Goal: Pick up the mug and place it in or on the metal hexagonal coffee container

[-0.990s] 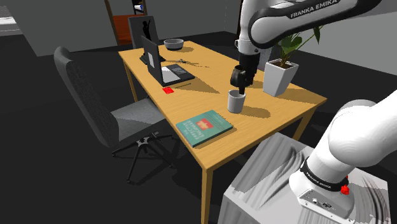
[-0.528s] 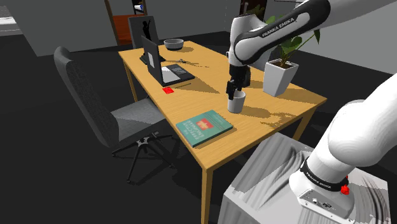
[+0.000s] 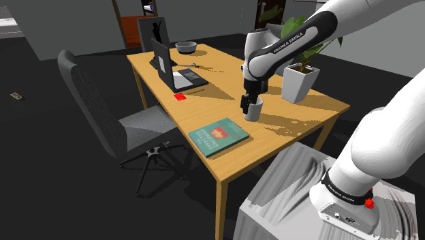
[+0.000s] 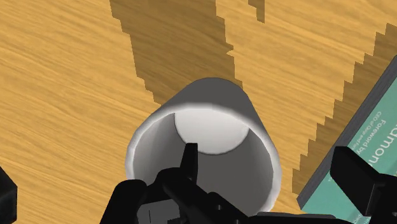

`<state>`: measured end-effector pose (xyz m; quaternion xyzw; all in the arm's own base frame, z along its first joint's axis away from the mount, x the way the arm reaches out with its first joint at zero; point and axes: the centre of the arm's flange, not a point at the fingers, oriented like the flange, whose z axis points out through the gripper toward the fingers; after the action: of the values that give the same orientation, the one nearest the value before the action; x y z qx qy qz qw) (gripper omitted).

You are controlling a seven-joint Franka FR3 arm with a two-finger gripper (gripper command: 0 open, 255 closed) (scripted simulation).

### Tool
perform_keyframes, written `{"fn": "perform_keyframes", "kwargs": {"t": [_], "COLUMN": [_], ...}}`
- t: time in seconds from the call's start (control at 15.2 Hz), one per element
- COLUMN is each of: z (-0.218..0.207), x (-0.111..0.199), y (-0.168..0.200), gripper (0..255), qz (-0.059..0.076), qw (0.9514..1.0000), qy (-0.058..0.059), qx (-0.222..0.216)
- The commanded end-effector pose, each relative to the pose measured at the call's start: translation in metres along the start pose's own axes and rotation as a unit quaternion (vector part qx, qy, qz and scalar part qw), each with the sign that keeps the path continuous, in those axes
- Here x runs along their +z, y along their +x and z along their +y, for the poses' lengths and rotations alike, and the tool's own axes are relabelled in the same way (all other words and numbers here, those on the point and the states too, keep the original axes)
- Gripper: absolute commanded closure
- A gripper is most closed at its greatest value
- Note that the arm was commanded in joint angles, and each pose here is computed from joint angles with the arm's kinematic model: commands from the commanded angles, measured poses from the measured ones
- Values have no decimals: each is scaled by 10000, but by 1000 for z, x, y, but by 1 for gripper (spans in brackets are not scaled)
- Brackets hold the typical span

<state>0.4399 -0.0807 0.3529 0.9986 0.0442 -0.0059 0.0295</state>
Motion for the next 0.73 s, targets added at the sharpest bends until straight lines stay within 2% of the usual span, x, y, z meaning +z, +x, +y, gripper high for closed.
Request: {"fn": "perform_keyframes", "kwargs": {"t": [0.0,0.4,0.46,0.66], "z": [0,0,0,0], "x": [4,4,4,4], "y": [0,0,0,0], "gripper": [0,0,255,255], "qz": [4,3,3,3], "qw": [10000,10000,10000,10000], "qy": [0,0,0,0], "qx": [0,0,0,0]}}
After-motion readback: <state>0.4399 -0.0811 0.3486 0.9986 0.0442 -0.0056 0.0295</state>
